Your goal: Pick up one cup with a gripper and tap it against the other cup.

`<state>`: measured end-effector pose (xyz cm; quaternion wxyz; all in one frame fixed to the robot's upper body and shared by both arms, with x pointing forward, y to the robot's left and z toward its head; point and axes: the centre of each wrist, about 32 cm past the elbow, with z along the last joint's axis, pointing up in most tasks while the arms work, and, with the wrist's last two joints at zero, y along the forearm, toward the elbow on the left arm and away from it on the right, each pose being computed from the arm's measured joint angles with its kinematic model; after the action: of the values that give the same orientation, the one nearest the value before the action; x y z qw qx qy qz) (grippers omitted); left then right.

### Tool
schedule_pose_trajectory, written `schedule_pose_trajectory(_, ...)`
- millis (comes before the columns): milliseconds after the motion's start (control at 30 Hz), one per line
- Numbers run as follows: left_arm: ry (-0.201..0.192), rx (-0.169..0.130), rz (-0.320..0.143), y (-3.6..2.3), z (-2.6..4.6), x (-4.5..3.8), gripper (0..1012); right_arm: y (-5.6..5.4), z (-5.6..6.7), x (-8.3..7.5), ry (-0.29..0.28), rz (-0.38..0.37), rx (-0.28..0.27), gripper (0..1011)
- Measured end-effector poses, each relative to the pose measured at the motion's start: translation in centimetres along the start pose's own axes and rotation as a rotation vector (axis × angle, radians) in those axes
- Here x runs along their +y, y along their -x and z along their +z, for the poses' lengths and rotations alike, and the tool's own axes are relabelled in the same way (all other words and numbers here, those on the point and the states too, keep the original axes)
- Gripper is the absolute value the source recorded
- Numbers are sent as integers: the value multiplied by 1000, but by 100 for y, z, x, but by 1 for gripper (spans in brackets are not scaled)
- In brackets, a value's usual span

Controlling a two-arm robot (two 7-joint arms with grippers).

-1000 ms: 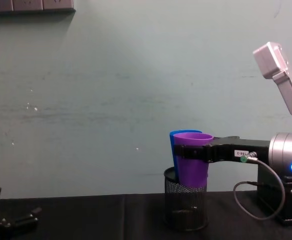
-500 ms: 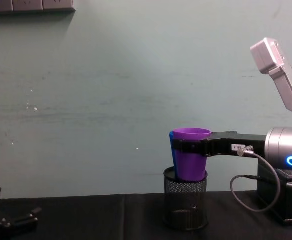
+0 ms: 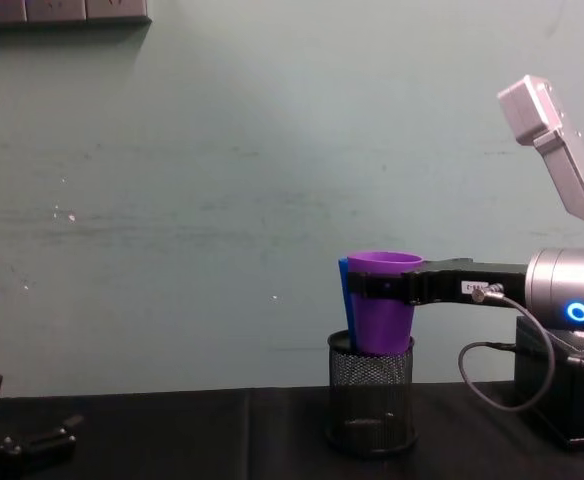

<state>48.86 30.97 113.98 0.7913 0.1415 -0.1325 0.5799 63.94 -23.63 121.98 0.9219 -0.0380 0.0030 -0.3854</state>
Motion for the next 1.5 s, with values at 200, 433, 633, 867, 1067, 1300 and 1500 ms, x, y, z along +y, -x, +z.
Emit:
schedule_pose_trajectory(200, 0, 0, 0, 0, 0, 0, 1005, -28, 3, 18, 2, 6, 8, 733)
schedule_pose_trajectory(433, 0, 0, 0, 0, 0, 0, 1005, -30, 4, 19, 0, 10, 10, 733)
schedule_pose_trajectory(633, 0, 0, 0, 0, 0, 0, 1005, -28, 5, 19, 1, 9, 10, 733)
schedule_pose_trajectory(867, 0, 0, 0, 0, 0, 0, 1005, -27, 3, 18, 2, 7, 9, 732)
schedule_pose_trajectory(1067, 0, 0, 0, 0, 0, 0, 1005, -25, 2, 17, 2, 7, 9, 732)
schedule_pose_trajectory(1300, 0, 0, 0, 0, 0, 0, 1005, -26, 2, 16, 3, 6, 8, 733)
schedule_pose_trajectory(1500, 0, 0, 0, 0, 0, 0, 1005, -27, 2, 15, 3, 5, 8, 732)
